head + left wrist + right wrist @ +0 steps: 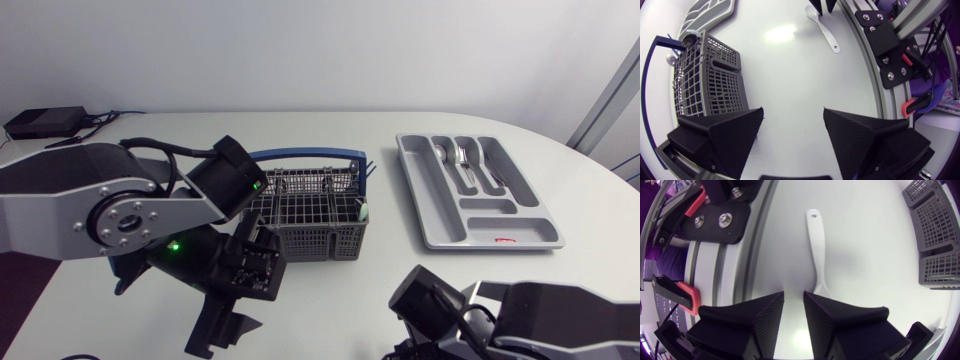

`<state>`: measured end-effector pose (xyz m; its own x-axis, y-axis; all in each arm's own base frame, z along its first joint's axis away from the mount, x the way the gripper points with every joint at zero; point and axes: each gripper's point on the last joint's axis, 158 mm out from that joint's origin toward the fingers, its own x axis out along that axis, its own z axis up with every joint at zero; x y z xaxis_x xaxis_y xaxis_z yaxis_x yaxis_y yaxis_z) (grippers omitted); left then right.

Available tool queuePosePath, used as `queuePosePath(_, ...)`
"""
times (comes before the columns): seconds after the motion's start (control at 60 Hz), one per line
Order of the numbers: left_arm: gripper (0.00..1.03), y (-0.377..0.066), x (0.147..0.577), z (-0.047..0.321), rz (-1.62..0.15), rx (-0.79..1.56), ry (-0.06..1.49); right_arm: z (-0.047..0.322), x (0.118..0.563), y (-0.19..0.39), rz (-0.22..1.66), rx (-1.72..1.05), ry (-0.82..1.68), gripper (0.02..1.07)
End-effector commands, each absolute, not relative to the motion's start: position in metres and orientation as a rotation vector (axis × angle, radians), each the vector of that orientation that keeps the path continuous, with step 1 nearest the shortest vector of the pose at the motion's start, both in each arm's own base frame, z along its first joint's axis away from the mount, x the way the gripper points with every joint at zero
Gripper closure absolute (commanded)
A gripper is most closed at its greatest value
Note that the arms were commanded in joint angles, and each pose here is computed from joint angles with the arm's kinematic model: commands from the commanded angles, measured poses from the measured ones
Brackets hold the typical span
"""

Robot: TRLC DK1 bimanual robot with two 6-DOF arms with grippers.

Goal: Unload the cutlery basket into the drawer organizer.

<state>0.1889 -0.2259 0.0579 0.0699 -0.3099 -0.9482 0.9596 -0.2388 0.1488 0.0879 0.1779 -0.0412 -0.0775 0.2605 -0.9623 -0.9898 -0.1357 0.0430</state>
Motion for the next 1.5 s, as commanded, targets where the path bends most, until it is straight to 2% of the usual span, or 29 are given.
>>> queuePosePath(0.0, 0.14, -0.22, 0.182, 0.045, -1.475, 1.222, 0.792, -0.049, 0.102, 0.172, 1.438, -1.093, 1.007, 0.74)
queuePosePath(0.383, 0.14, -0.214, 0.174, 0.023, -1.51, 1.222, 0.852, -0.056, 0.206, 0.196, 1.259, -1.053, 0.905, 0.74)
queuePosePath(0.5, 0.14, -0.215, 0.168, 0.013, -1.562, 1.217, 0.867, -0.045, 0.206, 0.196, 1.25, -1.006, 0.902, 0.72)
queuePosePath(0.6, 0.14, -0.217, 0.158, 0.006, -1.643, 1.2, 0.861, -0.031, 0.201, 0.195, 1.216, -0.947, 0.884, 0.6)
queuePosePath(0.75, 0.15, -0.225, 0.152, -0.002, -1.73, 1.179, 0.86, -0.017, 0.186, 0.188, 1.188, -0.905, 0.849, 0.57)
queuePosePath(0.833, 0.29, -0.23, 0.147, -0.01, -1.775, 1.198, 0.865, -0.009, 0.178, 0.185, 1.181, -0.891, 0.828, 0.57)
queuePosePath(0.933, 0.57, -0.242, 0.146, -0.018, -1.812, 1.225, 0.828, 0.001, 0.169, 0.183, 1.181, -0.881, 0.812, 0.57)
queuePosePath(0.983, 0.78, -0.25, 0.147, -0.022, -1.822, 1.239, 0.787, 0.005, 0.165, 0.184, 1.184, -0.876, 0.805, 0.57)
queuePosePath(1.017, 0.83, -0.253, 0.147, -0.024, -1.829, 1.246, 0.775, 0.007, 0.163, 0.185, 1.187, -0.874, 0.798, 0.57)
queuePosePath(1.217, 0.85, -0.272, 0.143, -0.039, -1.91, 1.274, 0.773, 0.002, 0.153, 0.188, 1.197, -0.86, 0.807, 0.58)
queuePosePath(1.483, 0.85, -0.302, 0.137, -0.044, -2.045, 1.198, 0.807, -0.004, 0.149, 0.178, 1.179, -0.853, 0.813, 0.58)
